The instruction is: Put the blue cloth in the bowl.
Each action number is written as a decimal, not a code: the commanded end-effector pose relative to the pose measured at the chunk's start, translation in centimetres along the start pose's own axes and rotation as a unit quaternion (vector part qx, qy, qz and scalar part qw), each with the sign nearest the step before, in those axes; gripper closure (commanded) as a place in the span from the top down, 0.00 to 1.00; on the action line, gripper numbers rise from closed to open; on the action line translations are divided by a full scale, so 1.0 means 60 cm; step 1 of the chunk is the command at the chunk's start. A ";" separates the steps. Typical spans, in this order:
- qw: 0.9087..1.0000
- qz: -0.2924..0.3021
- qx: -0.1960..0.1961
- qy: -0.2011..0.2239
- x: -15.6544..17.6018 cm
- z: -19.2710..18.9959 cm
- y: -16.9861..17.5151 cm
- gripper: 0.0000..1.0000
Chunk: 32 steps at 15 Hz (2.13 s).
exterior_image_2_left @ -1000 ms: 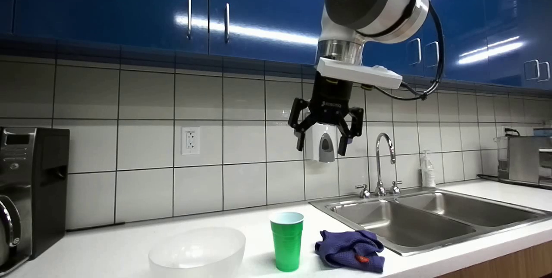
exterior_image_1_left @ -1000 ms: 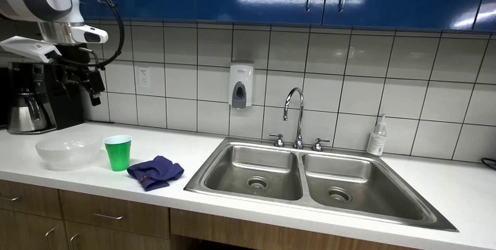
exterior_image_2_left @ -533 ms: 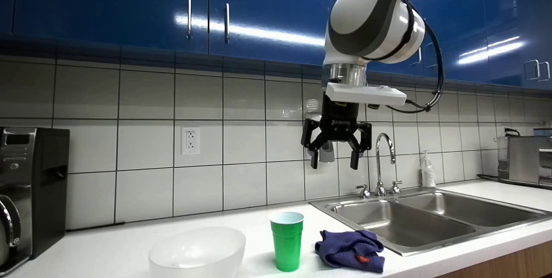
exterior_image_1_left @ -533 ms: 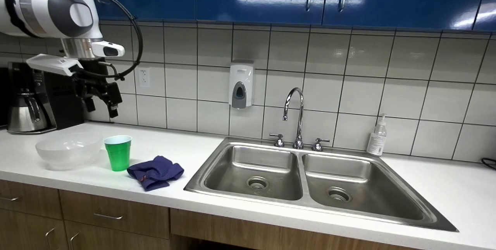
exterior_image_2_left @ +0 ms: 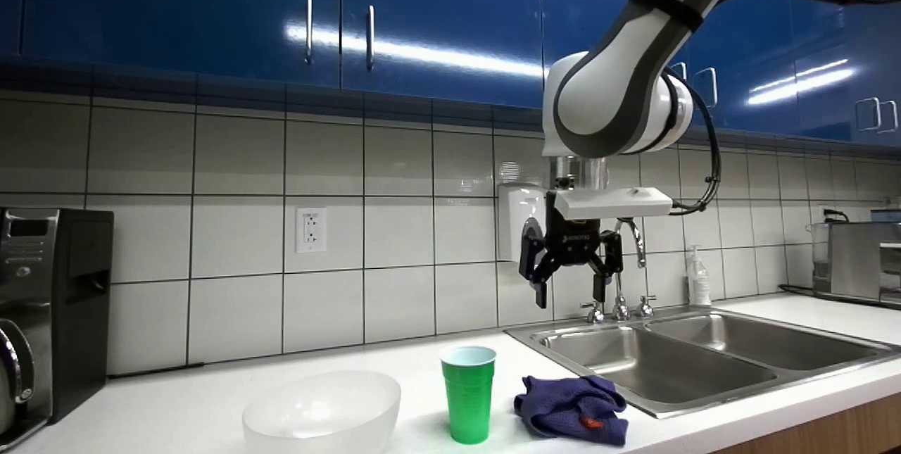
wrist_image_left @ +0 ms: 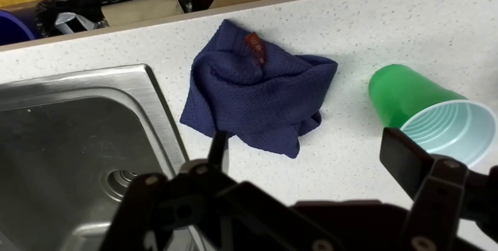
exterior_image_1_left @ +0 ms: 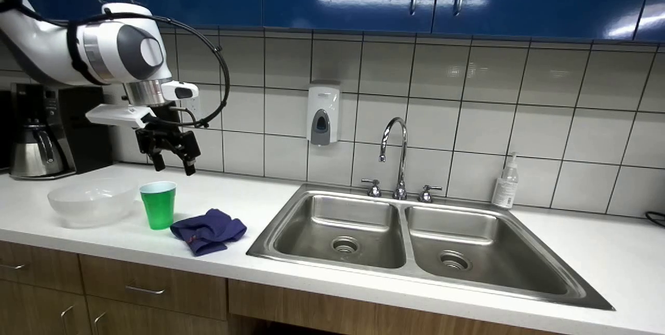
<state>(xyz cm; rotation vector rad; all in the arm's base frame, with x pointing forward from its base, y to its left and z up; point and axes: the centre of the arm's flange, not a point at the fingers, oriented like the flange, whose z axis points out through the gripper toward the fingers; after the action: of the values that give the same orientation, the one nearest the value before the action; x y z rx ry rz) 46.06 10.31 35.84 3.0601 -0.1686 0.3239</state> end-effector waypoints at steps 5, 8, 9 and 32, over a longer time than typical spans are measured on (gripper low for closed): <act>1.000 0.010 -0.023 -0.017 0.082 0.081 0.042 1.00; 0.999 -0.002 -0.027 -0.027 0.109 0.110 0.054 1.00; 0.999 -0.009 -0.026 -0.029 0.115 0.119 0.054 1.00; 0.941 -0.290 0.055 -0.167 0.115 0.166 0.092 1.00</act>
<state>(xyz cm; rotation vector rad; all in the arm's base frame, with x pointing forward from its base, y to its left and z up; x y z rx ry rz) 56.34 3.95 26.95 3.0400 0.6112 -0.1886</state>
